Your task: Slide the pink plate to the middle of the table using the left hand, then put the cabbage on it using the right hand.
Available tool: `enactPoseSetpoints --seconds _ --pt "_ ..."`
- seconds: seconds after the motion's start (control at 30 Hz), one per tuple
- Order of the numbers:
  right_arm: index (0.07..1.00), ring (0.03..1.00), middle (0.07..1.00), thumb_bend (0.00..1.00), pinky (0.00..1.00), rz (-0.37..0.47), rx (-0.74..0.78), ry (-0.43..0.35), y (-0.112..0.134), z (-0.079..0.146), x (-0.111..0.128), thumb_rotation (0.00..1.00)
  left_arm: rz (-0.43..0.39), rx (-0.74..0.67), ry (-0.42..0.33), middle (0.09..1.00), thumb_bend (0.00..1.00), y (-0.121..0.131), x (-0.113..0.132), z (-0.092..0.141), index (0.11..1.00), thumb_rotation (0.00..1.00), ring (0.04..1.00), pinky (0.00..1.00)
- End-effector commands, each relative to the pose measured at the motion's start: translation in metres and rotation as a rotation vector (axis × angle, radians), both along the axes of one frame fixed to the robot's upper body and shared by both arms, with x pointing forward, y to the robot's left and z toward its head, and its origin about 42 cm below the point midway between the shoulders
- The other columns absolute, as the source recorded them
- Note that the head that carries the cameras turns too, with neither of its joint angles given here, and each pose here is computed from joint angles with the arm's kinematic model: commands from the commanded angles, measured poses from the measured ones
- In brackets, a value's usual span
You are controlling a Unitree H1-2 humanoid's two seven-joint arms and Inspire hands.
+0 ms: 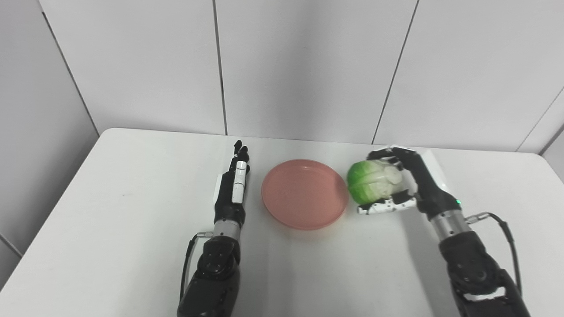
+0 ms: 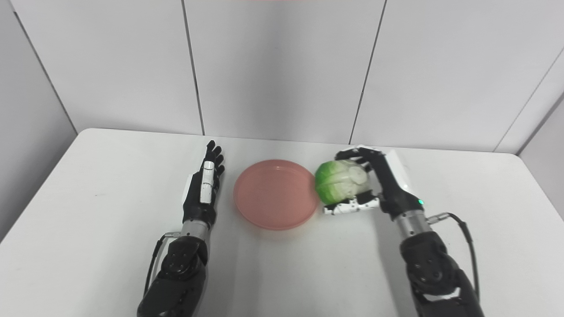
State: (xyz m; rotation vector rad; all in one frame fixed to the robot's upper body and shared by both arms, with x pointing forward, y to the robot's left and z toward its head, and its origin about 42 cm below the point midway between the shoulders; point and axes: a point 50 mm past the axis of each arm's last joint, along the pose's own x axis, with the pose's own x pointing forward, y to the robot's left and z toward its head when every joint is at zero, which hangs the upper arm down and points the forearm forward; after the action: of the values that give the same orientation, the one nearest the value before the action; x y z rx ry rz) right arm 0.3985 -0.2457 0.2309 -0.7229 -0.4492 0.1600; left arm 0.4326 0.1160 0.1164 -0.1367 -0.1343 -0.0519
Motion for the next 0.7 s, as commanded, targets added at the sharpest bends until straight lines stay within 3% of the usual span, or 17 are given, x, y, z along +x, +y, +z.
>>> enactPoseSetpoints --seconds 0.0,0.4,0.67 --pt "0.521 0.410 0.483 0.52 0.34 0.028 -0.007 -0.078 0.016 0.027 0.009 0.00 -0.007 0.025 -0.073 1.000 0.74 -0.002 0.010 0.018 1.000 1.00 1.000 1.00" --pt "0.518 0.407 0.498 0.51 0.34 0.120 -0.083 -0.047 0.075 0.031 0.029 0.00 -0.014 0.026 -0.067 1.000 0.74 -0.001 0.007 0.014 1.000 1.00 1.000 1.00" --pt "0.519 0.397 0.503 0.51 0.31 0.125 -0.188 -0.015 0.099 0.021 0.048 0.00 -0.031 0.034 -0.072 1.000 0.74 -0.005 0.001 0.013 1.000 1.00 1.000 1.00"
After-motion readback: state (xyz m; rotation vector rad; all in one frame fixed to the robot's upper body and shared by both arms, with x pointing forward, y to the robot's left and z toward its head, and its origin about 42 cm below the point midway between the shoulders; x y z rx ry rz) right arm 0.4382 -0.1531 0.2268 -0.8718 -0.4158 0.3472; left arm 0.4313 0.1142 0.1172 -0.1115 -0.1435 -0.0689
